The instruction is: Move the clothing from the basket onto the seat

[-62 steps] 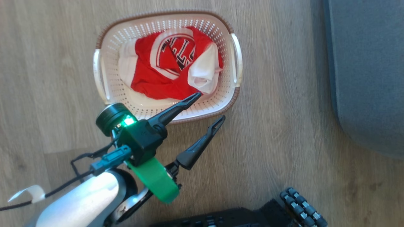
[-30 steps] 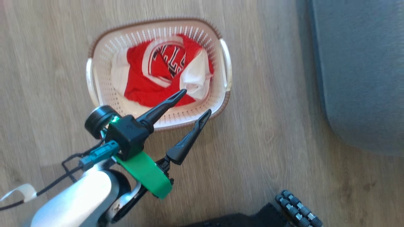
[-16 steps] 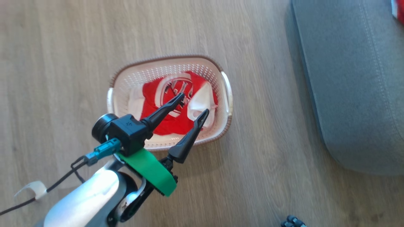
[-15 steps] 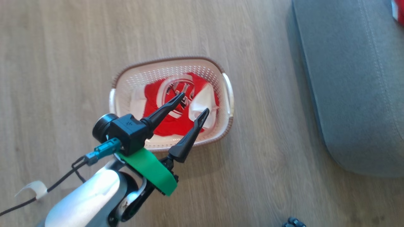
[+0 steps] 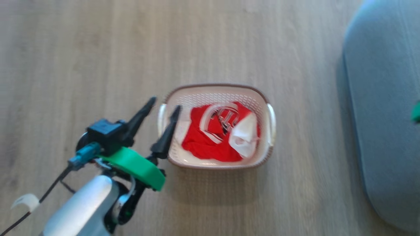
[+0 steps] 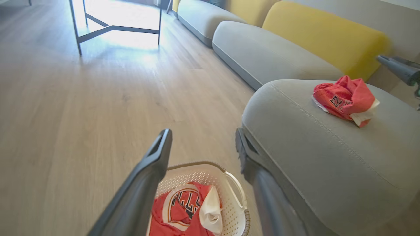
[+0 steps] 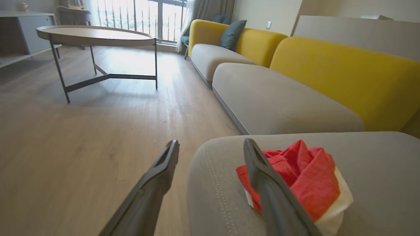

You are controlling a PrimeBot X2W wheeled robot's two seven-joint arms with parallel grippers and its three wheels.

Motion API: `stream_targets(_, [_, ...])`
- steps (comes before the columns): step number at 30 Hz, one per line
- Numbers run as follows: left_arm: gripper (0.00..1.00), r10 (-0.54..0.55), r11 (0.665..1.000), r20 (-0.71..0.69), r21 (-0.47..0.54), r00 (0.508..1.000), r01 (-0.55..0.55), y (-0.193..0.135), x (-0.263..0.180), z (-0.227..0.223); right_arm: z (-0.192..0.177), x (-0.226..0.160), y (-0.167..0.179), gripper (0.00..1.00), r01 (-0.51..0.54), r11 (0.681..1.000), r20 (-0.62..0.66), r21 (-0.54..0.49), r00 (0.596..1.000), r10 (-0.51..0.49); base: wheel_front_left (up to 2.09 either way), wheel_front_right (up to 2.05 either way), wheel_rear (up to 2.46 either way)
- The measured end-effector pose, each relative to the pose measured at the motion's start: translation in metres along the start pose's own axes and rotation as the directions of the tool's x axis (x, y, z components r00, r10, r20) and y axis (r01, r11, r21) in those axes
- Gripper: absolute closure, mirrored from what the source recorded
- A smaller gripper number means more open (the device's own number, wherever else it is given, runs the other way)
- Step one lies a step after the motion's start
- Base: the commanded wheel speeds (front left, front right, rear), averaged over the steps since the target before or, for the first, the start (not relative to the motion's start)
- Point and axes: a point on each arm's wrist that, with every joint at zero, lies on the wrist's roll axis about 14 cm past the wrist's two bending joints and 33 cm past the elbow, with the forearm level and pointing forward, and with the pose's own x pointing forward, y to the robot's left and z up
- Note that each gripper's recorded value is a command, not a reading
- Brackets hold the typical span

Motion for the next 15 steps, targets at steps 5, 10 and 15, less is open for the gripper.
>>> stream_targets(5, [0.00,0.142,0.990,0.030,0.020,0.989,-0.142,0.036,-0.026,0.010,0.000,-0.012,0.052,0.00,-0.130,0.991,0.010,0.029,0.991,0.130,0.00,0.00,0.00])
stream_targets(10, [0.00,0.278,0.959,0.052,0.037,0.959,-0.280,0.069,-0.062,0.016,-0.004,-0.034,0.101,0.00,-0.251,0.963,0.014,0.092,0.968,0.251,0.00,0.00,0.00])
stream_targets(15, [0.00,0.377,0.924,0.073,0.042,0.923,-0.380,0.092,-0.093,0.020,-0.005,-0.056,0.127,0.00,-0.315,0.942,0.029,0.120,0.949,0.314,0.00,0.00,0.00])
